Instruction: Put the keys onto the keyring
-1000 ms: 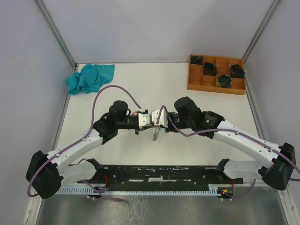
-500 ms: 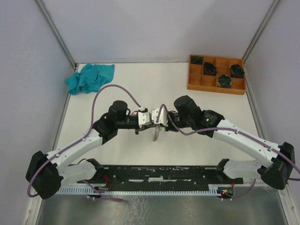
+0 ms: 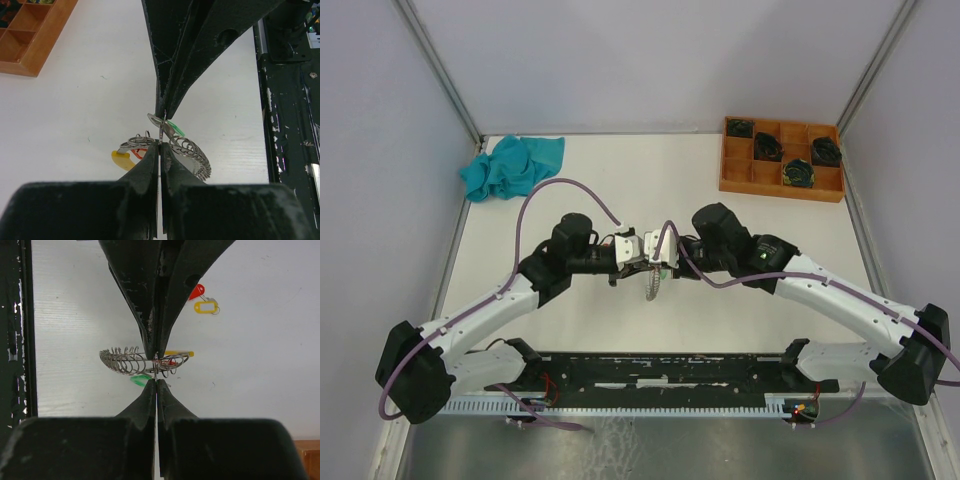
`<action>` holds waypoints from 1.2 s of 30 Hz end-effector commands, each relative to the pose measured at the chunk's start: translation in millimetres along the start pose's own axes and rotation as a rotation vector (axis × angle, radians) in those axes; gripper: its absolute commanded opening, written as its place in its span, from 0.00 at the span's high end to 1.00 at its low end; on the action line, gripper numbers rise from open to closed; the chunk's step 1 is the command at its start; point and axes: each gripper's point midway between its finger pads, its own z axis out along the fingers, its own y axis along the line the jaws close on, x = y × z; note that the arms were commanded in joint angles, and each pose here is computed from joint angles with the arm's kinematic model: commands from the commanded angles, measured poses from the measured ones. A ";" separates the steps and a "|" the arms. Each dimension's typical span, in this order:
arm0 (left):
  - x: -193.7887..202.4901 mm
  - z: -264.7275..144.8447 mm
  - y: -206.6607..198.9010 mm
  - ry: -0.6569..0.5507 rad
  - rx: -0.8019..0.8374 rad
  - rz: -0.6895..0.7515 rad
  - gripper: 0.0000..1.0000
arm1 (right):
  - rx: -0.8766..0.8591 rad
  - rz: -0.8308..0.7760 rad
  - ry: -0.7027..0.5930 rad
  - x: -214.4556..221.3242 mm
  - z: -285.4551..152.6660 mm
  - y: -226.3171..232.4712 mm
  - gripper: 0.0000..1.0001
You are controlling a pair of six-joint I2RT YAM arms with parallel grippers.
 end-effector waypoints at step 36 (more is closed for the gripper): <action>-45.3 0.7 11.9 -0.116 -0.022 -0.005 0.97 | -0.076 -0.129 -0.088 -30.5 13.2 16.3 0.99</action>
